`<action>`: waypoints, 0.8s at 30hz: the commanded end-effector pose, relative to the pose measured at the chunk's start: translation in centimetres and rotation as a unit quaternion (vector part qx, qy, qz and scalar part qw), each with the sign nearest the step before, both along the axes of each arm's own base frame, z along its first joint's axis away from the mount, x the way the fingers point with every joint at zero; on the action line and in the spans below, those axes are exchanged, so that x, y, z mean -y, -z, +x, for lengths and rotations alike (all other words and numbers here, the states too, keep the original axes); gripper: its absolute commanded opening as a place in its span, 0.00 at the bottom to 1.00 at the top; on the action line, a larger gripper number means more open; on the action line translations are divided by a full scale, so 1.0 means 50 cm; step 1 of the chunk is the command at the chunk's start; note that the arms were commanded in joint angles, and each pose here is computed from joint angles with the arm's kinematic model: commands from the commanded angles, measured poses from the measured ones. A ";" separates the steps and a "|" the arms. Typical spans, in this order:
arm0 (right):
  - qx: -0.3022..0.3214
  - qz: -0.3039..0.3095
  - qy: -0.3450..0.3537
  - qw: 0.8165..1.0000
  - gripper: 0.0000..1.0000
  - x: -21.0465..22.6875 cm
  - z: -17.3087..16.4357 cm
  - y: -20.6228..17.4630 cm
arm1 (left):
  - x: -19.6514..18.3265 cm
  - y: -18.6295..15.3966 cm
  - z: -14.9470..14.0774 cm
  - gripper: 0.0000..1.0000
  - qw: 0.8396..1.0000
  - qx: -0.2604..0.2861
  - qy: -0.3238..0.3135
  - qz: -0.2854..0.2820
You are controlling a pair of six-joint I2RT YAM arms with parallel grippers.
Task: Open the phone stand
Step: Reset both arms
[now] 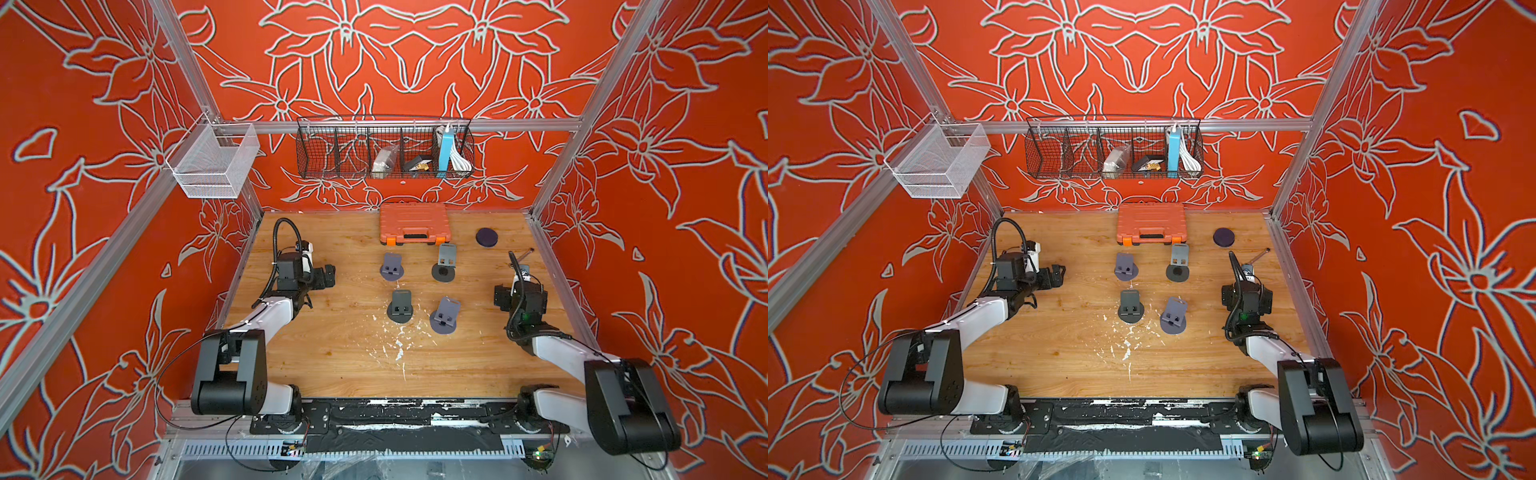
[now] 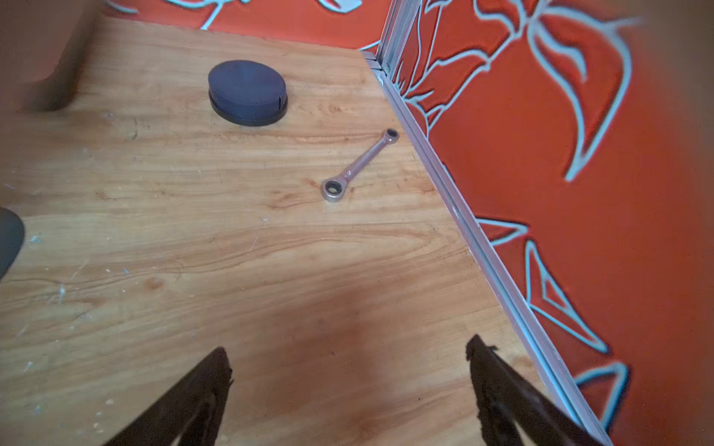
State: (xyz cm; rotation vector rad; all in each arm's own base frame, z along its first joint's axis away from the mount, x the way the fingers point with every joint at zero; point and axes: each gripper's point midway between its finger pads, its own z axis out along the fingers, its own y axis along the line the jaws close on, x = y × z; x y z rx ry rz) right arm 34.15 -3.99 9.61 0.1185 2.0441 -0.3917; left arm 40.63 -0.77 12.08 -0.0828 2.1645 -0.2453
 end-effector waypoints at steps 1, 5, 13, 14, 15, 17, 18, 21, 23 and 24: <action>0.060 0.025 -0.009 0.998 0.98 -0.002 0.037 -0.043 | 0.004 -0.016 0.023 0.99 1.000 0.002 0.028 0.011; 0.037 0.023 -0.009 0.999 0.98 -0.001 0.056 -0.015 | 0.011 -0.014 0.006 0.99 0.999 -0.002 0.036 0.008; 0.056 0.025 -0.029 0.998 0.98 -0.013 0.047 -0.014 | 0.033 -0.006 -0.040 0.99 0.997 0.022 0.072 0.024; 0.064 0.025 -0.028 0.997 0.98 -0.013 0.045 -0.006 | 0.026 -0.001 -0.042 0.99 0.997 0.034 0.063 0.033; 0.090 0.019 -0.035 0.995 0.98 -0.015 0.048 -0.010 | 0.018 0.009 -0.045 0.99 0.998 0.035 0.050 0.031; 0.056 0.019 -0.038 0.998 0.98 -0.022 0.044 0.001 | 0.015 0.031 -0.053 0.99 0.997 0.045 0.048 0.032; 0.064 0.015 -0.040 0.997 0.98 -0.023 0.051 -0.004 | 0.011 0.043 -0.060 0.99 0.997 0.056 0.041 0.035; 0.055 0.014 -0.037 0.998 0.98 -0.025 0.047 -0.001 | -0.014 0.055 -0.064 0.99 0.996 0.075 -0.001 0.042; 0.067 0.011 -0.025 0.997 0.98 -0.017 0.048 -0.005 | -0.025 0.058 -0.065 0.99 0.996 0.070 -0.017 0.045; 0.062 0.012 -0.026 0.998 0.98 -0.017 0.045 -0.003 | -0.029 0.057 -0.066 0.99 0.996 0.073 -0.023 0.047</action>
